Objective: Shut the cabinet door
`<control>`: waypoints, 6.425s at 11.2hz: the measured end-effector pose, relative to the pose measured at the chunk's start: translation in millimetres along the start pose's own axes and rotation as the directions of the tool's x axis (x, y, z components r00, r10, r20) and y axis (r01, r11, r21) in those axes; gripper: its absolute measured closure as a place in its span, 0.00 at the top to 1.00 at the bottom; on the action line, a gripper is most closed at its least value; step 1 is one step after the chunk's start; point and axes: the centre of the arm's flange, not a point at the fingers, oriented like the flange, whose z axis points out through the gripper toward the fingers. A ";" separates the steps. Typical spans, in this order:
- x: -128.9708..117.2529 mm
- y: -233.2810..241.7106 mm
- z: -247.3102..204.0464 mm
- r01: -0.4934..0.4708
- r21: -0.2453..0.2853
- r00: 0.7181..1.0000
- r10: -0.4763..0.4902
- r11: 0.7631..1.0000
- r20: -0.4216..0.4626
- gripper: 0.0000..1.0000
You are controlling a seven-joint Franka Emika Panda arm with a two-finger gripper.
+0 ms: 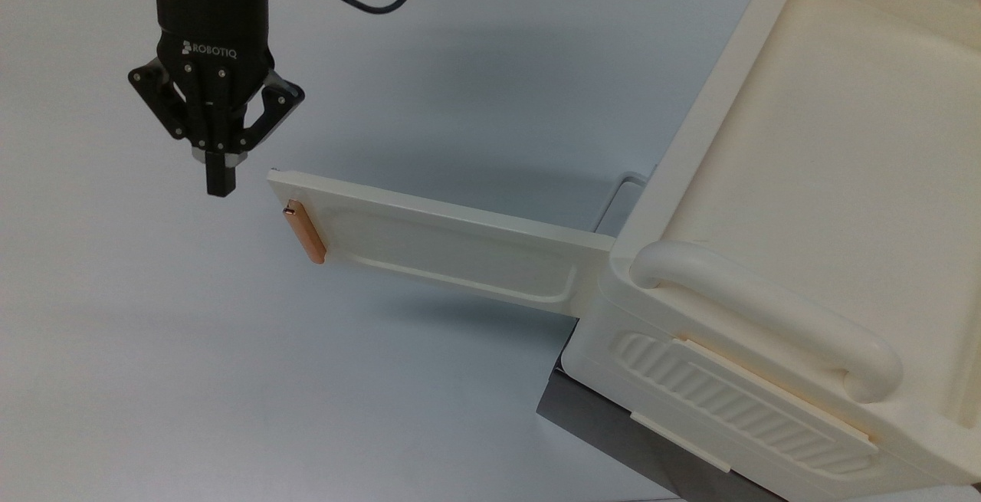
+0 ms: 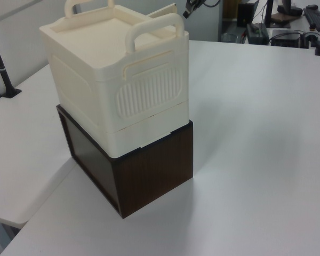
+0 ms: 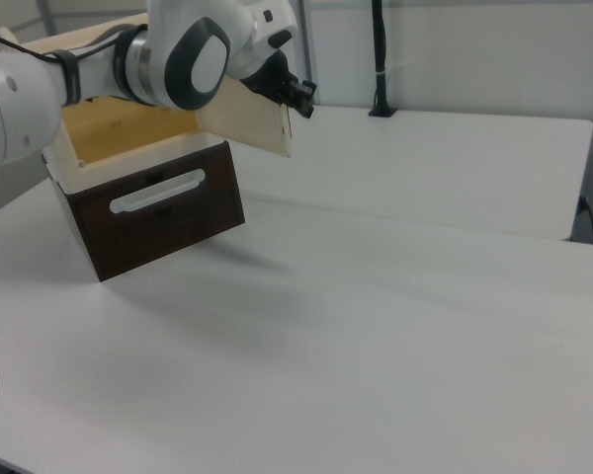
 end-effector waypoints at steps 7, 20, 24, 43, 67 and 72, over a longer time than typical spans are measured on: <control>2.6 -22.2 25.5 -0.001 0.047 0.990 0.007 0.999 -0.143 0.01; 14.5 -28.3 -54.4 0.000 0.077 1.000 0.001 0.997 -0.016 0.01; 46.8 -27.4 -96.6 -0.034 0.125 0.974 0.060 0.992 -0.216 0.01; 20.5 -63.9 -17.3 0.069 0.135 0.996 -0.061 0.988 -0.061 0.01; -58.4 -271.7 -78.9 0.239 0.537 0.901 -0.391 0.809 0.187 0.01; -60.6 -279.7 -76.0 0.244 0.542 0.903 -0.392 0.804 0.175 0.01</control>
